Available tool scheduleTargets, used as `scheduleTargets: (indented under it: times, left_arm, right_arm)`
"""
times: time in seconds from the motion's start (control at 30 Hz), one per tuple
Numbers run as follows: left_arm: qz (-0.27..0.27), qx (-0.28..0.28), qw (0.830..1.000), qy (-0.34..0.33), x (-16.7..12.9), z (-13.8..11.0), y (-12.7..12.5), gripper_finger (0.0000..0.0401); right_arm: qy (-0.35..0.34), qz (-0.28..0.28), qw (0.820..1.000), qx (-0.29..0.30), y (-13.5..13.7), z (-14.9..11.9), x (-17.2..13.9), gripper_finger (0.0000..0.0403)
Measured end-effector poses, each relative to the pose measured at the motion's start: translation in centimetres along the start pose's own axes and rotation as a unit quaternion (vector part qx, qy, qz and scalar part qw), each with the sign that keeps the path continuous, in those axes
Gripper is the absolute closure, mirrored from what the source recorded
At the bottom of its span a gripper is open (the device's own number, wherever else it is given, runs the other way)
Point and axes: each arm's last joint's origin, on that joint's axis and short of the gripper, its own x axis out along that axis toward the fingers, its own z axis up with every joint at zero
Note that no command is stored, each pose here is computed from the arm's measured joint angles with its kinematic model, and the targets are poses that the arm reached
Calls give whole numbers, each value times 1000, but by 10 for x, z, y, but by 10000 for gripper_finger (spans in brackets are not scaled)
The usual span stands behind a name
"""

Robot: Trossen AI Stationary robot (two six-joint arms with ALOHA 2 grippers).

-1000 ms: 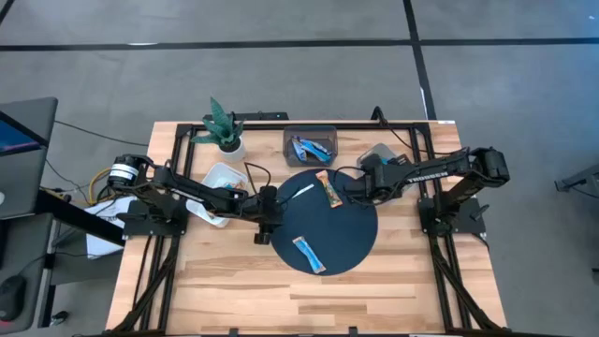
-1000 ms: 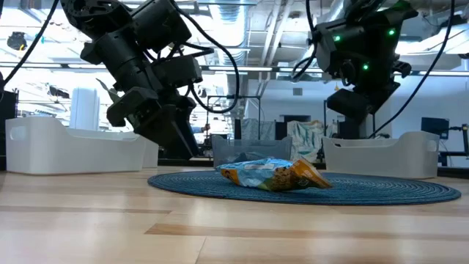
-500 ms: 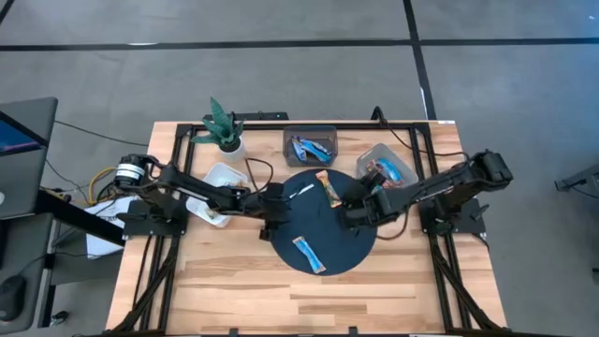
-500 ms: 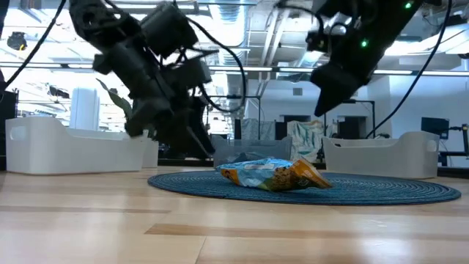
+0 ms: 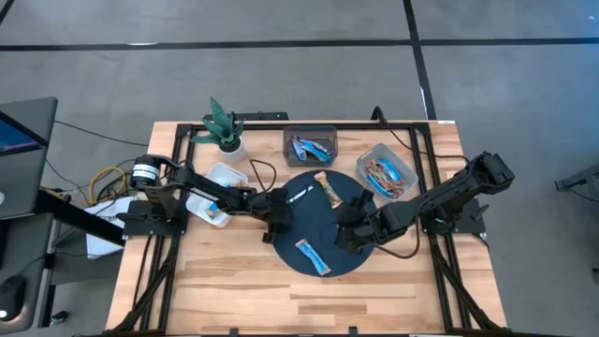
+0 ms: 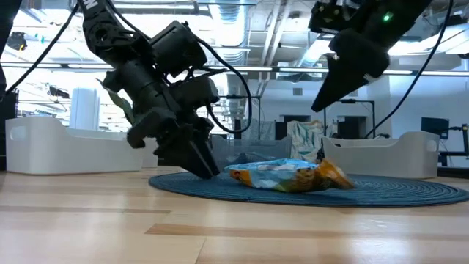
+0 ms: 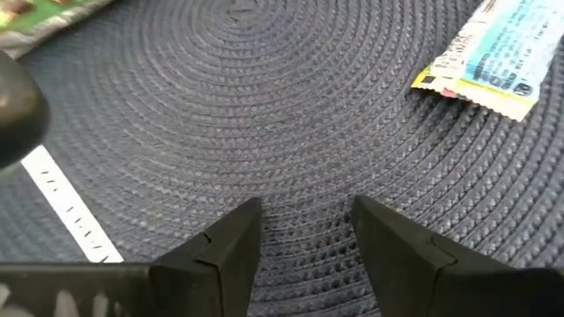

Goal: Pick and place Granola Bars by type
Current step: Put the yellow granola bar into the white bin

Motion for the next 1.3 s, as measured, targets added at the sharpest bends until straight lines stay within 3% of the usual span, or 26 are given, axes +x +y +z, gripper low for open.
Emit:
scheduleTargets:
  times: [0.23, 0.53, 0.77, 1.0, 1.3]
  left_arm:
    - [-41, -25, 998, 47, -1, -8, -10, 223]
    - [-60, -1, 997, 47, -23, -1, -23, 223]
    - [15, 64, 998, -4, -52, 18, -25, 223]
    - [40, 113, 991, -57, -52, 28, -20, 223]
    - [72, 191, 970, -129, -56, 40, 7, 223]
  right_arm:
    - [-8, 24, 1000, -16, 12, -5, -10, 198]
    - [-10, 27, 999, -19, 14, -6, -11, 213]
    - [-16, 30, 999, -16, 18, -8, -5, 223]
    - [-3, 66, 995, -71, 36, -19, 30, 227]
    - [61, 109, 991, -55, 35, -21, 69, 227]
